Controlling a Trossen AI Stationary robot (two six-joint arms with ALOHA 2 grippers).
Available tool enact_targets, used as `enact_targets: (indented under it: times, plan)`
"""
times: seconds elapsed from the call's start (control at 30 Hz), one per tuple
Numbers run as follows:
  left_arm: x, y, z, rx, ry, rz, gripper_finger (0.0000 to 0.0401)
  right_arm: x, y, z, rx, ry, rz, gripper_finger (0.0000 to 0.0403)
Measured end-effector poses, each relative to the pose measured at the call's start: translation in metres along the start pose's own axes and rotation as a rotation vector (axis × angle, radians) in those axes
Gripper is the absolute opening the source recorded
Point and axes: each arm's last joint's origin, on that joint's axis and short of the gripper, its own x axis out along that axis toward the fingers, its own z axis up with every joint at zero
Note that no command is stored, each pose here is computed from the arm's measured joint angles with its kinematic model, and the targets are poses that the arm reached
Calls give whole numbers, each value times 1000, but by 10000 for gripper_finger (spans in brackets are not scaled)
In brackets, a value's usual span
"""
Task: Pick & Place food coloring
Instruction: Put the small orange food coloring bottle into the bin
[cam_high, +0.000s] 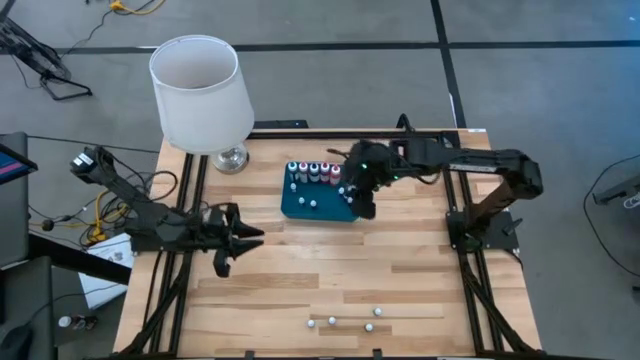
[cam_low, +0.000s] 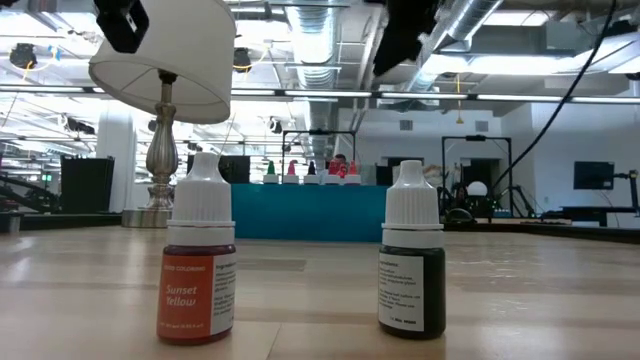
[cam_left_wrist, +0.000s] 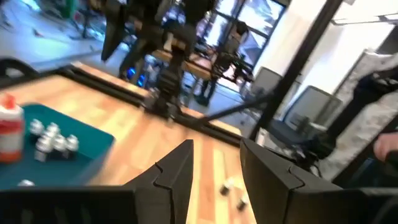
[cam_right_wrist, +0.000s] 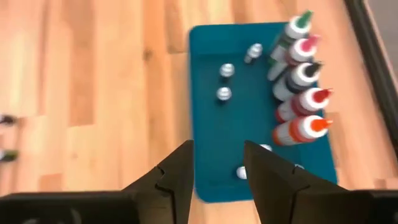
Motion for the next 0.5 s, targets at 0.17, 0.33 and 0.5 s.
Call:
enact_targets:
  times: [0.17,0.33,0.5]
  plan:
    - [15,-9,-13,-35,76,-63,124,-20,26,-5,-37,-17,45,125]
    - [36,-28,-17,3,185,-112,124,-36,51,-11,-63,-26,92,123]
    - [56,-44,-21,74,294,-117,124,-47,75,-15,-122,-49,134,122]
